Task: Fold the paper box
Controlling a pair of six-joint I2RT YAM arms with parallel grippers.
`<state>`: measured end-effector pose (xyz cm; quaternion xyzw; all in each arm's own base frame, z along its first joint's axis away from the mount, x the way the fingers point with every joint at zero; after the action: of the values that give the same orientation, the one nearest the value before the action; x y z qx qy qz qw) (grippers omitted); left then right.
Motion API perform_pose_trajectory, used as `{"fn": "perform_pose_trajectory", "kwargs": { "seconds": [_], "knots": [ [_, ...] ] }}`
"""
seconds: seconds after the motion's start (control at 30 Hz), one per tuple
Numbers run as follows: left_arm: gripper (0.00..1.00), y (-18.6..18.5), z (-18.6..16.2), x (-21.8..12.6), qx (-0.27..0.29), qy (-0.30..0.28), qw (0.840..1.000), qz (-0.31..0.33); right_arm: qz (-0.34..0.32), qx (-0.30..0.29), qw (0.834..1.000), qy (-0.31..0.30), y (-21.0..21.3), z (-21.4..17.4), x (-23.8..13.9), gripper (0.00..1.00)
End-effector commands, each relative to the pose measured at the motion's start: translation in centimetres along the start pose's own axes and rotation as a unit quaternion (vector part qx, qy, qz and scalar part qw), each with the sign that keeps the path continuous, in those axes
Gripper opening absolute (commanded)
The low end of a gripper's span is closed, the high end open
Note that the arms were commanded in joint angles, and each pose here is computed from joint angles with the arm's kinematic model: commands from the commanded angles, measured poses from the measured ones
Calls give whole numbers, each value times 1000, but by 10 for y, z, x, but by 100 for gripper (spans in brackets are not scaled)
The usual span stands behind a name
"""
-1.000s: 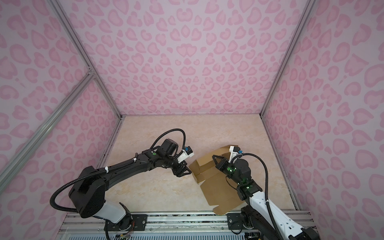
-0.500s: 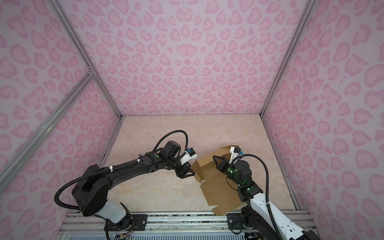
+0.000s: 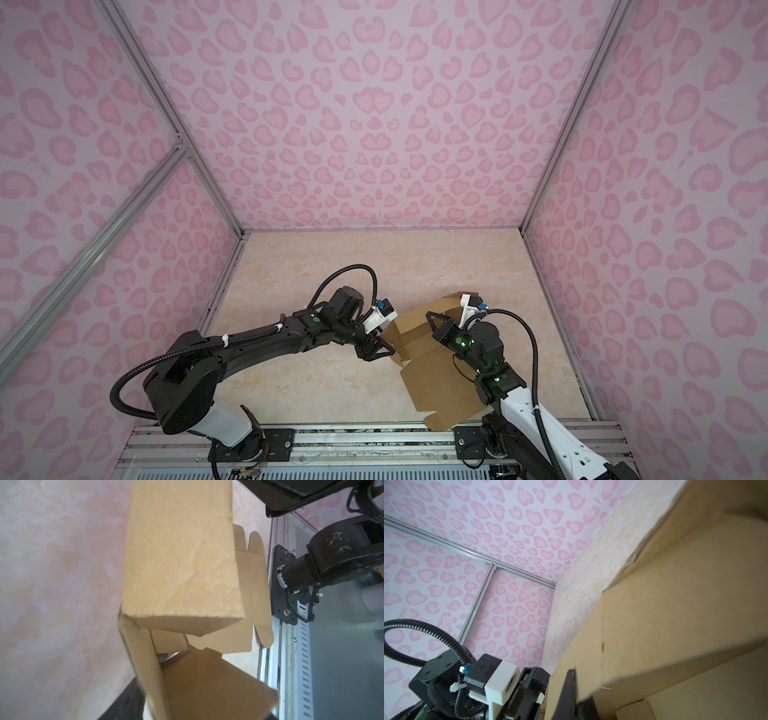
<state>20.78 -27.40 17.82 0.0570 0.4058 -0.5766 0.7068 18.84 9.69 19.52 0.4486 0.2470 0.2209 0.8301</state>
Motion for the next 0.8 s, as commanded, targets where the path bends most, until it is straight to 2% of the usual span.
{"fn": "perform_pose_trajectory", "kwargs": {
  "seconds": [0.0, 0.43, 0.77],
  "knots": [
    [62, -5, 5, 2, 10, -24, 1000, -9, -15, 2, 1000, -5, -4, -1, -2, 0],
    [59, -16, -12, 1, 2, -84, 997, 1, -30, 15, 999, -34, -11, -2, -10, 0],
    [58, -12, -2, 11, 6, -120, 993, 7, -30, 17, 999, -35, -11, -3, -12, 0]
  ]
}}
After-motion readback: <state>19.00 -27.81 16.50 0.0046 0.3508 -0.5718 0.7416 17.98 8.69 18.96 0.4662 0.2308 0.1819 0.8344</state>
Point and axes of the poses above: each gripper's point midway between its finger pads, its own x axis out along the fingers, its own y axis along the line the jaws close on, z = x × y, the point moved 10 cm from there along -x, back along the fingers, and after that the axes turned 3 degrees about -x, right-handed, at the moved point
